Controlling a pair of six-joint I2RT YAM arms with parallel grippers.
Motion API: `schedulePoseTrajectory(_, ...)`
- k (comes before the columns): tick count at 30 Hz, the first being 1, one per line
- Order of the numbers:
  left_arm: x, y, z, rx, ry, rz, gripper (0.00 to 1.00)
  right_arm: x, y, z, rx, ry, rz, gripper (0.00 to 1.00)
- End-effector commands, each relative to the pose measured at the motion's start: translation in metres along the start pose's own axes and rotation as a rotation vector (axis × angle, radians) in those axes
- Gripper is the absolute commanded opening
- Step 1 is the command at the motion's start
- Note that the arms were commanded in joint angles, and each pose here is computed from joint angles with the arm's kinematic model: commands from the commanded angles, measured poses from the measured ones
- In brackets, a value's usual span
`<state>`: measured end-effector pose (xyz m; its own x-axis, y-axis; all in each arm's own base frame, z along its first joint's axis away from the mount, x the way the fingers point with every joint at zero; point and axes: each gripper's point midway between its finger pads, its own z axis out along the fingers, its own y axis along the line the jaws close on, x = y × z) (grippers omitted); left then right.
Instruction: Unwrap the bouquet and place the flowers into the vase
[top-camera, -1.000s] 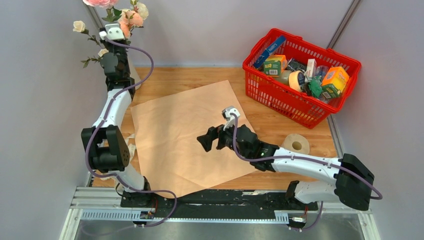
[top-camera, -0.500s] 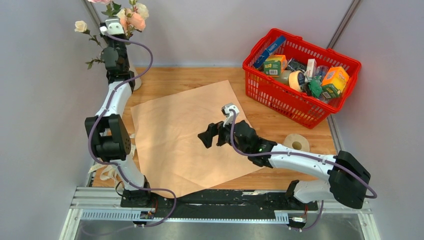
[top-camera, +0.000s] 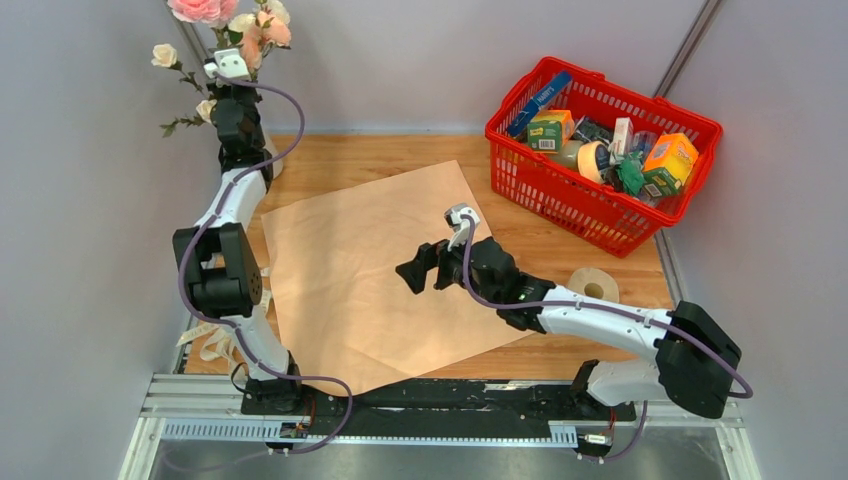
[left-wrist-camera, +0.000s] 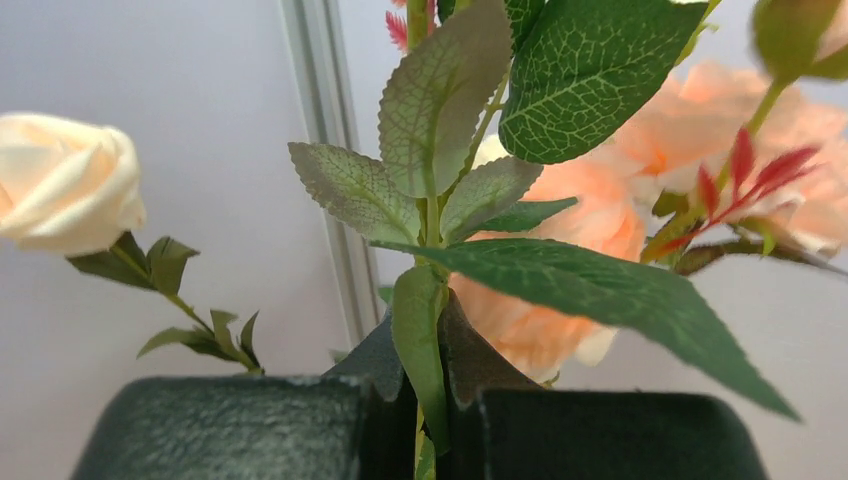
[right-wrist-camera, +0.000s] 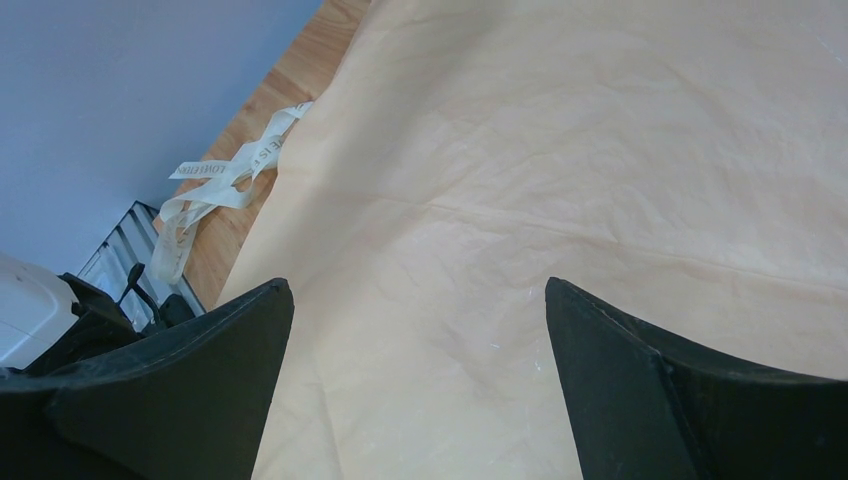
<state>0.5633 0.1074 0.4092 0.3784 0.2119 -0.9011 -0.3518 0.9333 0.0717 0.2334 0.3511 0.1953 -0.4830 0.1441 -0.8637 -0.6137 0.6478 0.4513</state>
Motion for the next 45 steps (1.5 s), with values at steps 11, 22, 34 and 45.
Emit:
schedulePoseTrajectory(11, 0.067, 0.012, -0.005, -0.045, 0.270, -0.077, 0.40, -0.037, 0.018, -0.013, -0.061, -0.086, 0.037, 1.00)
schedulePoseTrajectory(22, 0.041, 0.011, -0.056, -0.002, 0.436, -0.165, 0.61, -0.044, 0.027, -0.031, -0.091, -0.086, 0.065, 1.00)
schedulePoseTrajectory(34, 0.023, -0.013, -0.150, 0.147, 0.641, -0.335, 0.63, -0.037, 0.015, -0.047, -0.033, -0.033, 0.026, 1.00)
schedulePoseTrajectory(45, -0.012, -0.094, -0.259, 0.578, 0.856, -0.761, 0.65, -0.061, -0.017, -0.098, 0.166, -0.076, 0.005, 1.00)
